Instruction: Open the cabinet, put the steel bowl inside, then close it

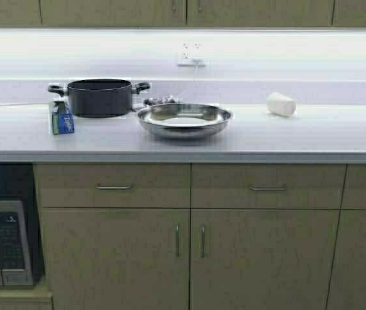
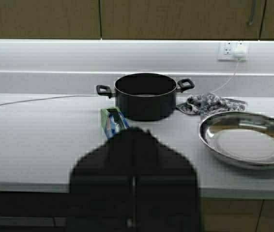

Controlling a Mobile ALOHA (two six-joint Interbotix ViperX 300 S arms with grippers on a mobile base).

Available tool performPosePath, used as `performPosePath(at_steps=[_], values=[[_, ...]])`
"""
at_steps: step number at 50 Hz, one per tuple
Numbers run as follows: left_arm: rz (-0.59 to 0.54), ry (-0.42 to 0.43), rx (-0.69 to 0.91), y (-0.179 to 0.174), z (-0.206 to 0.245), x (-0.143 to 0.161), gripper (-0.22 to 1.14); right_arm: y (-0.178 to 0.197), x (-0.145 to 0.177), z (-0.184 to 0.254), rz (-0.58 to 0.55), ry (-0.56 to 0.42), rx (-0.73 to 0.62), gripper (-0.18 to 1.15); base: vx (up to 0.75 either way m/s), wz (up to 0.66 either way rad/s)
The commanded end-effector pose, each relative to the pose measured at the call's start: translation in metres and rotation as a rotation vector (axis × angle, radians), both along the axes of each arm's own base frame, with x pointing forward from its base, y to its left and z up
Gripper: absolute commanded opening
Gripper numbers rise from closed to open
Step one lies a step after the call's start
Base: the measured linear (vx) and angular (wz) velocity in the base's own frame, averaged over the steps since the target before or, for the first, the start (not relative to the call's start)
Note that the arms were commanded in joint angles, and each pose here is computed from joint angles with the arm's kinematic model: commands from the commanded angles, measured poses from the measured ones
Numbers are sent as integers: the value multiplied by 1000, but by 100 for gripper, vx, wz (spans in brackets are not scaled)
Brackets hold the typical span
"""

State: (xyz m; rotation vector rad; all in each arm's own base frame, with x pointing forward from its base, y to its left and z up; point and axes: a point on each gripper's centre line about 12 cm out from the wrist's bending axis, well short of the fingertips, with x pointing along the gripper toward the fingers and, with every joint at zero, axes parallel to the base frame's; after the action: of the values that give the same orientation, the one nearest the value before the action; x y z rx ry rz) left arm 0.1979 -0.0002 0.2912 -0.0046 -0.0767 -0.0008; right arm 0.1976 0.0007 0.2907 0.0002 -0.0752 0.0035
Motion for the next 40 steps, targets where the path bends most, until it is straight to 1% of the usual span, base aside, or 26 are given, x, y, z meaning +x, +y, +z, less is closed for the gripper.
performPosePath(at_steps=[1, 3, 5, 9, 13, 21, 29, 40], values=[[3, -9, -2, 1, 0, -1, -2, 0, 0, 0, 1, 2, -1, 6, 4, -3], [1, -11, -2, 0, 0, -2, 4, 0, -1, -1, 1, 5, -5, 10, 5, -2], [2, -14, -5, 1, 0, -2, 8, 0, -2, 0, 2, 0, -8, 9, 6, -1], [1, -12, -3, 0, 0, -2, 5, 0, -2, 1, 3, -5, -15, 5, 7, 1], [1, -12, -2, 0, 0, -1, 2, 0, -1, 0, 3, 3, -21, 5, 9, 1], [1, -25, -5, 0, 3, 3, 2, 0, -1, -3, 3, 28, -23, 5, 12, 1], [-2, -41, -25, 0, 7, 6, 2, 0, -3, -1, 2, 21, -30, 5, 15, 7], [-8, -29, -7, 0, 4, 8, 2, 0, -5, -3, 2, 21, -33, 5, 21, 2]])
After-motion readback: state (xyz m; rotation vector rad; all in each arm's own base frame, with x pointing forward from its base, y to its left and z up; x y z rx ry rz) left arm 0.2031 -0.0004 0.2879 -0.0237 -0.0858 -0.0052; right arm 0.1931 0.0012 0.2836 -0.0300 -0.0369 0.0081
